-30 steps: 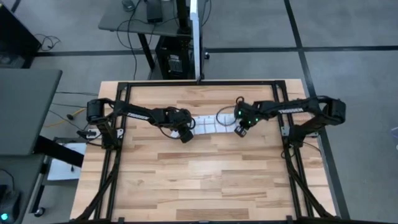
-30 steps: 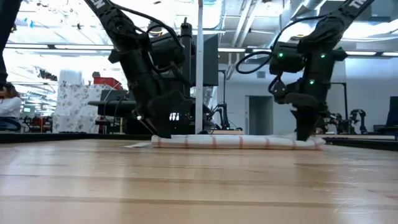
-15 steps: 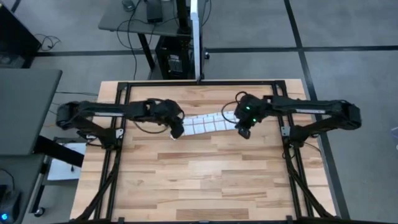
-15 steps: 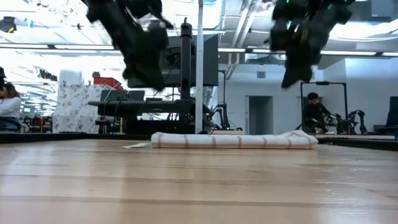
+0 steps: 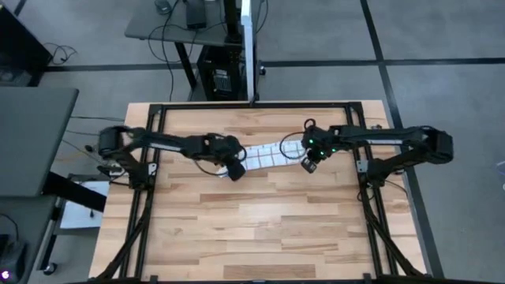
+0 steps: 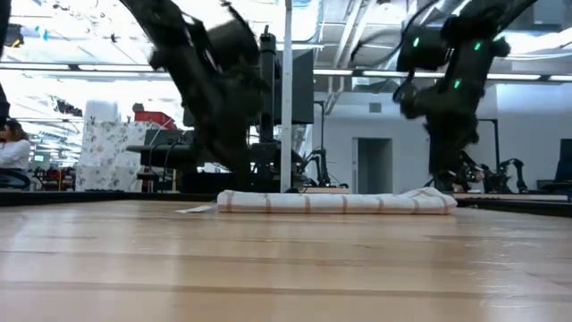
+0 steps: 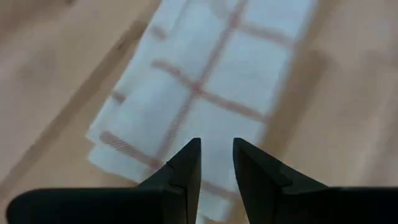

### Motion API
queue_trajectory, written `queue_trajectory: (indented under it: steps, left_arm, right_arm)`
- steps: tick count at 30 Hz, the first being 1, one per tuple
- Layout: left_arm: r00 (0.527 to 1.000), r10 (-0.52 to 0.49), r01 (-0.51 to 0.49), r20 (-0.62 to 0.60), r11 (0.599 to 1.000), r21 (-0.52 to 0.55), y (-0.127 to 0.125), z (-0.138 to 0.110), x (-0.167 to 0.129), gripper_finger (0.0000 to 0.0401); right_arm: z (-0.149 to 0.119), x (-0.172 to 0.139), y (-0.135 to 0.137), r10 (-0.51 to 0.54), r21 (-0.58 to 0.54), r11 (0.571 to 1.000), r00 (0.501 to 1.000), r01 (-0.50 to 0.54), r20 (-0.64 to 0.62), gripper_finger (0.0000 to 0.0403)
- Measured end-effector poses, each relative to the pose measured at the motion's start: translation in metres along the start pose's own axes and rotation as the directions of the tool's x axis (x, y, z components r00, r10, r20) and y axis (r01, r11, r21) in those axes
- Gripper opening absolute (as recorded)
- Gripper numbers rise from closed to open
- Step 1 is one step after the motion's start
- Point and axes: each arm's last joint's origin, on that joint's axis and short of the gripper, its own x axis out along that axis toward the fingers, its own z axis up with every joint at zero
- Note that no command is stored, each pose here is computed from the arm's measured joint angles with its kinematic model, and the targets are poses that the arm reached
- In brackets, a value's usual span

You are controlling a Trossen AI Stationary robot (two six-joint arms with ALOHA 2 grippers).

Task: Roll towel
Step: Roll the white towel

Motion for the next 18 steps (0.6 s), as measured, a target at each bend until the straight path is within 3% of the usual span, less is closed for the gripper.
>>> queue_trajectory:
  steps: [4, 10, 18]
  left_arm:
    - [0.999, 0.036, -0.037, -0.024, 0.998, -0.06, 0.008, -0.002, 0.02, 0.0076]
    - [0.998, 0.059, -0.059, -0.005, 0.989, -0.136, 0.015, 0.002, 0.023, 0.0076]
    - [0.997, 0.076, -0.076, -0.006, 0.982, -0.172, 0.021, 0.004, 0.024, 0.0076]
  right_arm:
    - [0.006, 0.022, -0.016, -0.042, 0.014, 0.999, 0.998, 0.043, -0.043, 0.0]
    - [0.011, 0.045, -0.021, -0.051, -0.037, 0.998, 0.995, 0.048, -0.089, 0.0]
    - [0.005, 0.041, -0.009, -0.017, -0.094, 0.996, 0.995, 0.007, -0.099, 0.0]
